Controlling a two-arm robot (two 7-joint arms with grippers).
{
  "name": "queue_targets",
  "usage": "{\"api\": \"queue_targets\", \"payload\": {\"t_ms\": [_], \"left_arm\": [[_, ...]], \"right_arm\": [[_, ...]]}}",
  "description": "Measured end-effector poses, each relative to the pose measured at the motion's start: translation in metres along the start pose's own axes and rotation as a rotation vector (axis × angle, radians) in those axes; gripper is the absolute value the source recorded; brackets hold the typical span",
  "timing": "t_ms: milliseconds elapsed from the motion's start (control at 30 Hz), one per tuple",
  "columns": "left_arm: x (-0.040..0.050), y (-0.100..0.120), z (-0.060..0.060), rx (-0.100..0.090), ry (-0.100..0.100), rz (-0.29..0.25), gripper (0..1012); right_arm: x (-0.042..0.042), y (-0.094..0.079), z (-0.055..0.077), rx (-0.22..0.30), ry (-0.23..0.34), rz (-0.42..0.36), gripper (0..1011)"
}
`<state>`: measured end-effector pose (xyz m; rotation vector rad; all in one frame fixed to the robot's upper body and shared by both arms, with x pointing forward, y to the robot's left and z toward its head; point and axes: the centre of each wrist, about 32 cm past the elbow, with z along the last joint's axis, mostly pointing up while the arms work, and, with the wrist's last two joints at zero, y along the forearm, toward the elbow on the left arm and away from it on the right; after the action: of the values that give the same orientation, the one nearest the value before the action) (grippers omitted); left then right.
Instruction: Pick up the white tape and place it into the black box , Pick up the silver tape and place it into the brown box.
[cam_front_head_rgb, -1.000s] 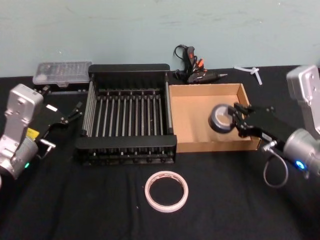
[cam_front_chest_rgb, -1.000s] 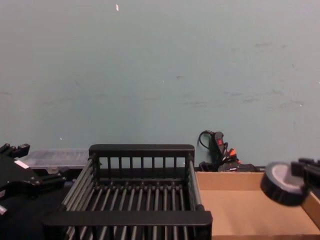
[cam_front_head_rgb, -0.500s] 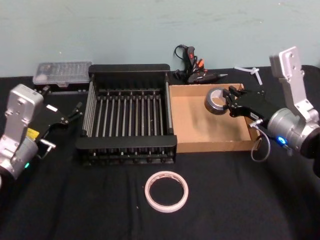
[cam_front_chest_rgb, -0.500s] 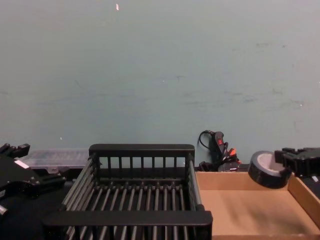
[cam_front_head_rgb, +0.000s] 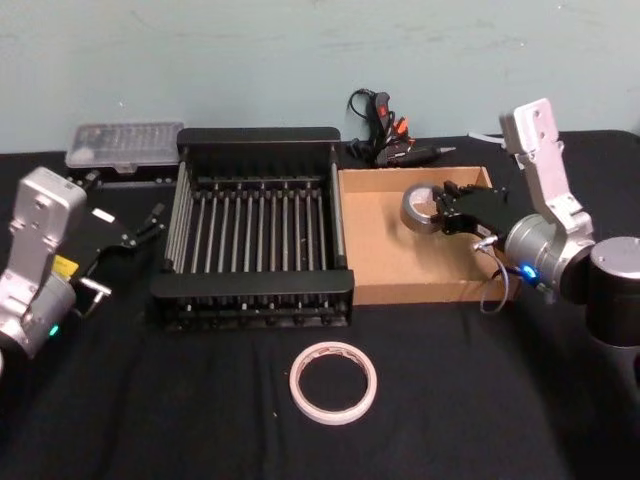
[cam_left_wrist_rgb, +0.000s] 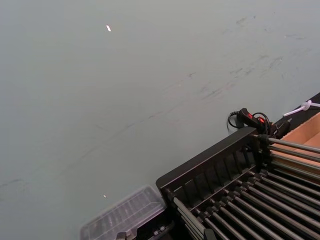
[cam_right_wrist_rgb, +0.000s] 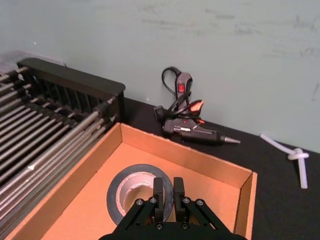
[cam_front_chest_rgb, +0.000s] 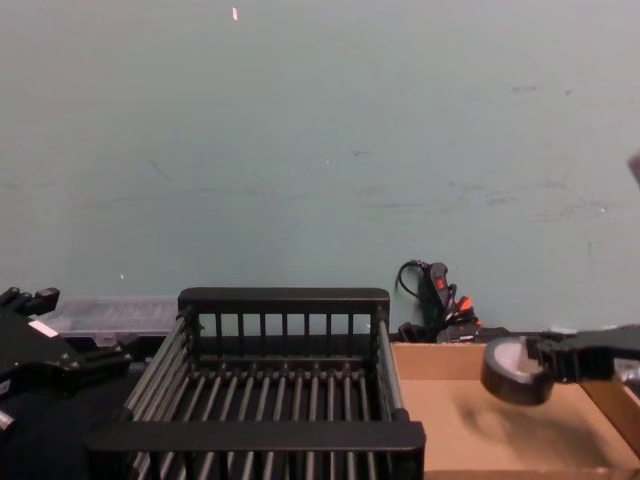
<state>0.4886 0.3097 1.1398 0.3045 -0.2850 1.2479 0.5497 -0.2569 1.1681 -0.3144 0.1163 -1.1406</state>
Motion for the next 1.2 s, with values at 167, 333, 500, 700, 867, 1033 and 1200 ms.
{"api": "queue_targets", "payload": {"t_ms": [167,333,500,700,867,1033,1200], "left_arm": [[0.0,0.0,0.0,0.0,0.0,0.0,1001],[0.0,0.0,0.0,0.0,0.0,0.0,1001],[0.0,0.0,0.0,0.0,0.0,0.0,1001],[0.0,0.0,0.0,0.0,0.0,0.0,1001],[0.0,0.0,0.0,0.0,0.0,0.0,1001],[0.0,0.0,0.0,0.0,0.0,0.0,1001],[0.0,0.0,0.0,0.0,0.0,0.0,1000]], "right_arm": [[-0.0015,0.0081,-0.0047,-0.022,0.0,-0.007,125],[-0.003,0.0106,-0.0072,-0.03,-0.006,-0.008,125],[-0.0028,0.0106,-0.0071,-0.03,-0.007,-0.008,125],[-0.0026,0.0106,-0.0065,-0.028,-0.007,-0.008,129],[-0.0025,0.0105,-0.0061,-0.027,-0.007,-0.008,235],[-0.0024,0.0105,-0.0059,-0.027,-0.006,-0.008,413],[-0.0023,0.0104,-0.0058,-0.027,-0.006,-0.008,547]]}}
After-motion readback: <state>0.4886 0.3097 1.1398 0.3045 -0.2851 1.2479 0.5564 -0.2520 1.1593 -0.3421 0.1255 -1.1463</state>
